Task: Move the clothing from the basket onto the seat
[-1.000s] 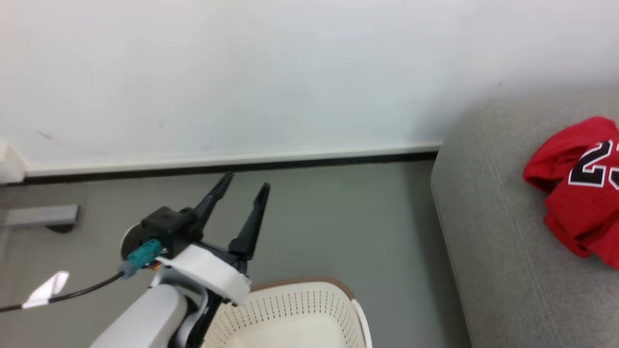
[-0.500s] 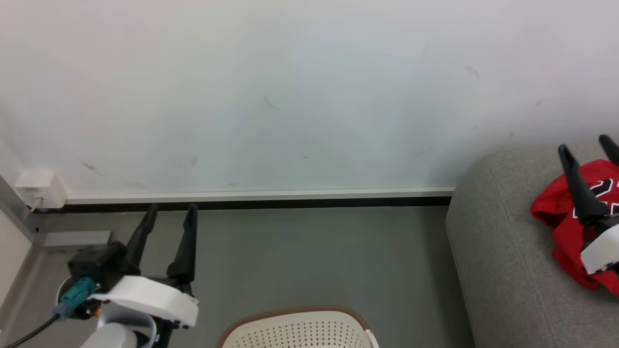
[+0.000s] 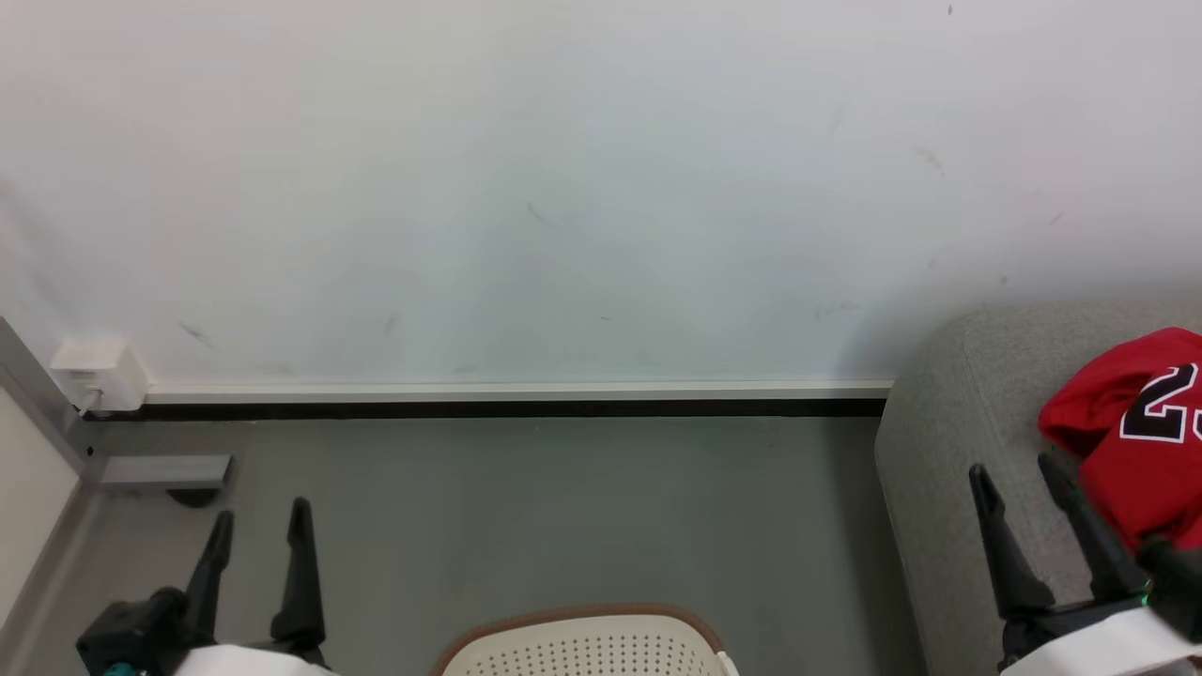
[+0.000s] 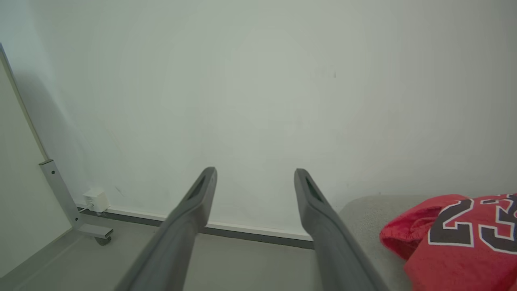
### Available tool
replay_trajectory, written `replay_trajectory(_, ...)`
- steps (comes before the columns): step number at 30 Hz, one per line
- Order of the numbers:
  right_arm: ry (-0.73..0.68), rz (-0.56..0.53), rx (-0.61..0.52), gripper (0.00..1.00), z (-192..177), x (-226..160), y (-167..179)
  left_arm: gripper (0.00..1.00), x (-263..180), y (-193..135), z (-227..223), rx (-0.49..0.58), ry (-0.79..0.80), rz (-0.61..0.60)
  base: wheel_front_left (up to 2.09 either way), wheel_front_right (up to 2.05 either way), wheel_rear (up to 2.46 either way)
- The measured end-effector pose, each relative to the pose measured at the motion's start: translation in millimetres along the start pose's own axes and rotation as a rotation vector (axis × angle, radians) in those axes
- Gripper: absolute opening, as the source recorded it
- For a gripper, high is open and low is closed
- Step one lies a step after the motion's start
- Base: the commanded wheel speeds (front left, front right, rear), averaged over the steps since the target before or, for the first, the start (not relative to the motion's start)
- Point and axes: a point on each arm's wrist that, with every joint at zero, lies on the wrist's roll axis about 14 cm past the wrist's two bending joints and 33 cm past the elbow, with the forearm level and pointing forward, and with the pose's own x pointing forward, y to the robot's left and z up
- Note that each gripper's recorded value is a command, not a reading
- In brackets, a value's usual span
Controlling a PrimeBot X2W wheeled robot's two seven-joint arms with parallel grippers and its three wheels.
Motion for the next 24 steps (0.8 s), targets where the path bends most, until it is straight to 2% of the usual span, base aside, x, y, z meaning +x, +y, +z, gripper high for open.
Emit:
replay_trajectory(3,0.023,-0.024,0.043,1.0,-19,-9,3,1.0,-7,3,-8,0.006,0.015,0.012,0.0,0.0,0.0)
replay_trajectory(13,0.071,-0.069,0.033,1.0,-50,-23,-6,1.0,-21,2,-42,0.038,0.097,-0.009,0.0,0.0,0.0)
replay_trajectory(24,0.076,-0.083,0.042,1.0,-56,-22,-6,1.0,-24,2,-52,0.042,0.118,-0.015,0.0,0.0,0.0)
